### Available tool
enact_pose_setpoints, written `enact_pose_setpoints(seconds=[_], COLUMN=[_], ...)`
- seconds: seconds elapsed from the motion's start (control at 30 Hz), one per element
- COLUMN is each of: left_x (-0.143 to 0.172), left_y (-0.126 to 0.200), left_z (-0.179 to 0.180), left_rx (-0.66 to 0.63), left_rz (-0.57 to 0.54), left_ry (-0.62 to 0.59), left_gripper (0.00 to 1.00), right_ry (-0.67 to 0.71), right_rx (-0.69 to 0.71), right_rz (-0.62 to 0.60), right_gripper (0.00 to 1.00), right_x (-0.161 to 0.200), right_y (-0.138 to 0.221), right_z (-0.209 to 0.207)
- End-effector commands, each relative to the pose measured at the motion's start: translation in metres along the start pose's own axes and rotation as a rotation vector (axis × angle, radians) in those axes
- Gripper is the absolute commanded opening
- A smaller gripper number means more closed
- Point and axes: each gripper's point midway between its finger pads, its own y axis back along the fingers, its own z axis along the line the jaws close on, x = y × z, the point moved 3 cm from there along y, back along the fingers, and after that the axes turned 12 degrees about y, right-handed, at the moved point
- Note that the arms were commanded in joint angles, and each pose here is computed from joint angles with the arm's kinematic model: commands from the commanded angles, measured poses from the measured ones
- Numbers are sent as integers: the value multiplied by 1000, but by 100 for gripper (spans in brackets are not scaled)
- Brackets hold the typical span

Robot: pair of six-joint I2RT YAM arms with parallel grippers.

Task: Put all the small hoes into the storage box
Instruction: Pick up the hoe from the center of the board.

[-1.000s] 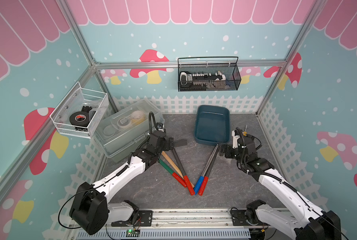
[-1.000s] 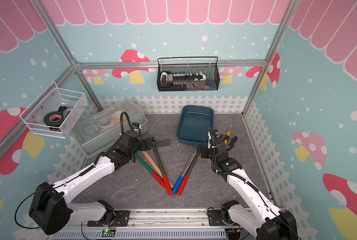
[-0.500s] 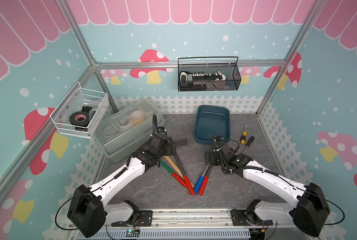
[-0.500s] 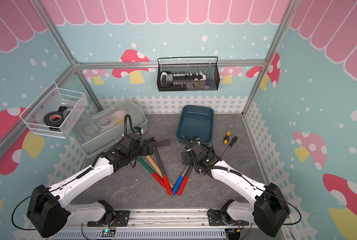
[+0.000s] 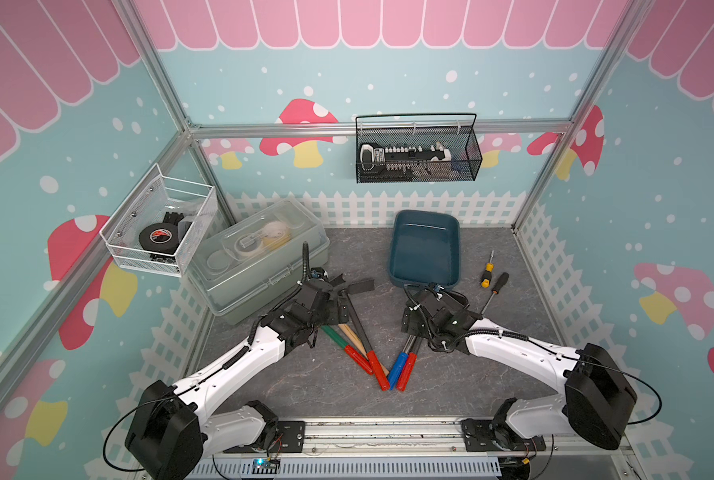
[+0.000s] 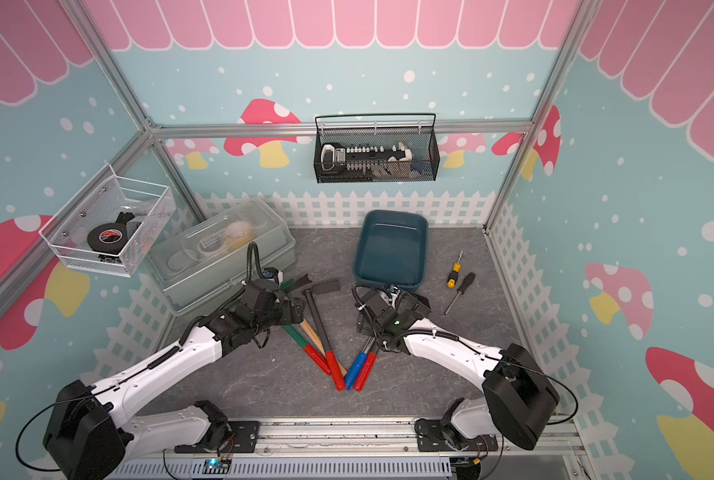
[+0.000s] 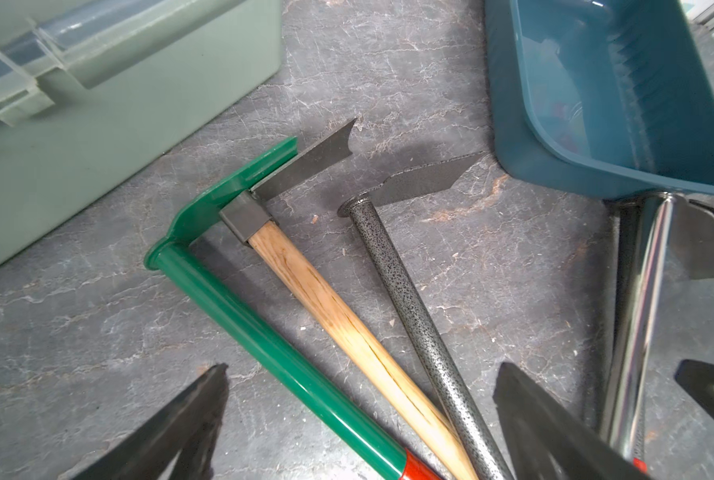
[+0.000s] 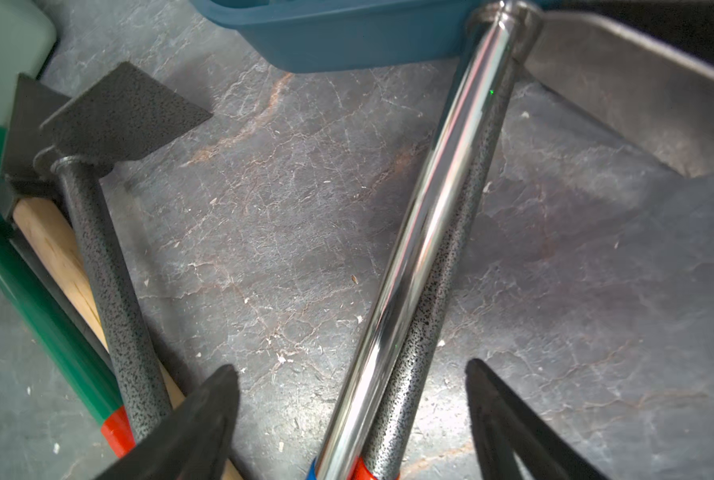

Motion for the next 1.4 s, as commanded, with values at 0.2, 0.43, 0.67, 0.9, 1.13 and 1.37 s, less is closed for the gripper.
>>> enact_pose_setpoints(seconds=[0.2,0.43,0.67,0.9,1.13,1.37], left_x=[13,16,19,24,23,27], left_y=[5,7,5,2,3,2], left_z=[-1,0,0,-2,-4,-4], left_rx=[25,29,37,46,51,52], left_rz=[26,25,31,53,48,58], left_ry=[43,43,44,44,40,38], left_gripper=[99,99,99,99,99,99], right_ry=[-154,-168,-179,-154,-152,-125], right_rx=[3,12,40,109,131,134], right_rz=[52,60,75,116,121,111], right_gripper=[78,73,70,67,63,58], right_x=[11,13,16,18,19,16], right_y=[-24,-35,-48,-60,-68,-73], right_z=[9,12,13,13,12,14])
